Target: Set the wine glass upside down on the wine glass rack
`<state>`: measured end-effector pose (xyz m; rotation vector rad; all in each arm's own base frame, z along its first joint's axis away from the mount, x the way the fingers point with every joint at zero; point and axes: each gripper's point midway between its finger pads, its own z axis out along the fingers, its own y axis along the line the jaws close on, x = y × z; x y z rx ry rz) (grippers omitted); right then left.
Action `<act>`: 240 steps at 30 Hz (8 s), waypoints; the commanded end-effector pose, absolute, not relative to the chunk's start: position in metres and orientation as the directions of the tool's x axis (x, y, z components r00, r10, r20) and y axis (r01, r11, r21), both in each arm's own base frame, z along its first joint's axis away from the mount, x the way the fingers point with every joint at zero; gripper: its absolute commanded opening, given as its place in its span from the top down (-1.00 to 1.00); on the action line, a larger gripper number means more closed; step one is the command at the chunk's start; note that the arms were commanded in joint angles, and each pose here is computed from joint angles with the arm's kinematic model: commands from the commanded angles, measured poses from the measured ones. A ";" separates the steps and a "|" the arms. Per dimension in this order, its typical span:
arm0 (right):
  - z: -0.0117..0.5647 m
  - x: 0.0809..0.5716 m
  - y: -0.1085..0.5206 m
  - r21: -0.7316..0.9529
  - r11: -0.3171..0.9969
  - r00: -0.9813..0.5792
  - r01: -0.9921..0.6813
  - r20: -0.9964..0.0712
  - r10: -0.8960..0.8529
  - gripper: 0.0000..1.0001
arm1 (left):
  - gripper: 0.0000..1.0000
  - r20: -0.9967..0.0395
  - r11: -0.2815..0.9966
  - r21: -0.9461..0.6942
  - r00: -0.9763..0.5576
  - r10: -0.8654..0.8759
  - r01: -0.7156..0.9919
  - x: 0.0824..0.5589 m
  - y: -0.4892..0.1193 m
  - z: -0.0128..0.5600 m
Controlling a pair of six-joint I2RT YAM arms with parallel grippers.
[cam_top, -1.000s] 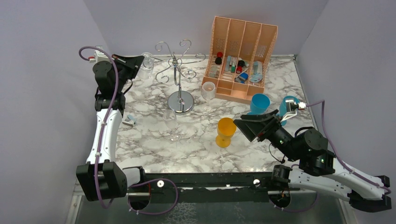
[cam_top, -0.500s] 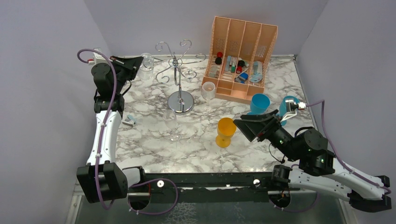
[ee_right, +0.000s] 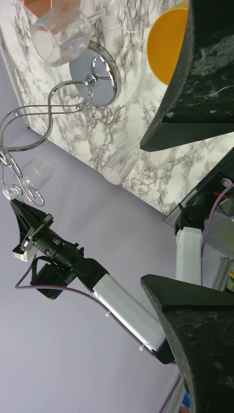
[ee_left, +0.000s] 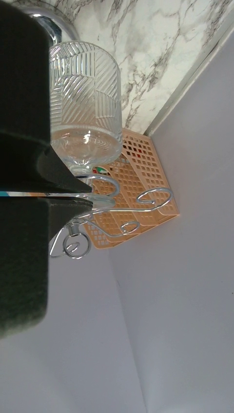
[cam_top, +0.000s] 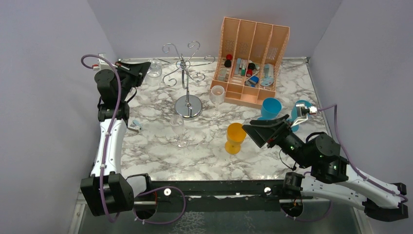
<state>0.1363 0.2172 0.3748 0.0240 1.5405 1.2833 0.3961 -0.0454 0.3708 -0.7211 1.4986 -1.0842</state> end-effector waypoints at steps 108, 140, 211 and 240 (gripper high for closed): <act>0.262 0.206 0.488 0.190 0.546 -0.392 -0.816 -0.876 -0.280 0.01 | -0.23 -0.917 0.950 -0.285 -0.250 -0.310 -0.131 0.227 -0.010 0.288; 0.297 0.210 0.422 0.043 0.568 -0.249 -0.822 -0.924 -0.291 0.98 | -0.24 -0.927 0.894 -0.345 -0.255 -0.277 0.286 0.245 -0.083 0.314; 0.448 0.160 0.312 0.400 0.110 -0.414 -0.910 -0.892 -0.182 0.98 | -0.05 -0.651 -0.032 0.749 0.744 0.150 0.662 0.147 -0.192 0.305; 0.442 0.187 0.318 0.367 0.130 -0.383 -0.921 -0.916 -0.123 0.19 | 1.00 -0.739 -0.046 0.668 0.670 0.074 0.743 0.119 -0.193 0.336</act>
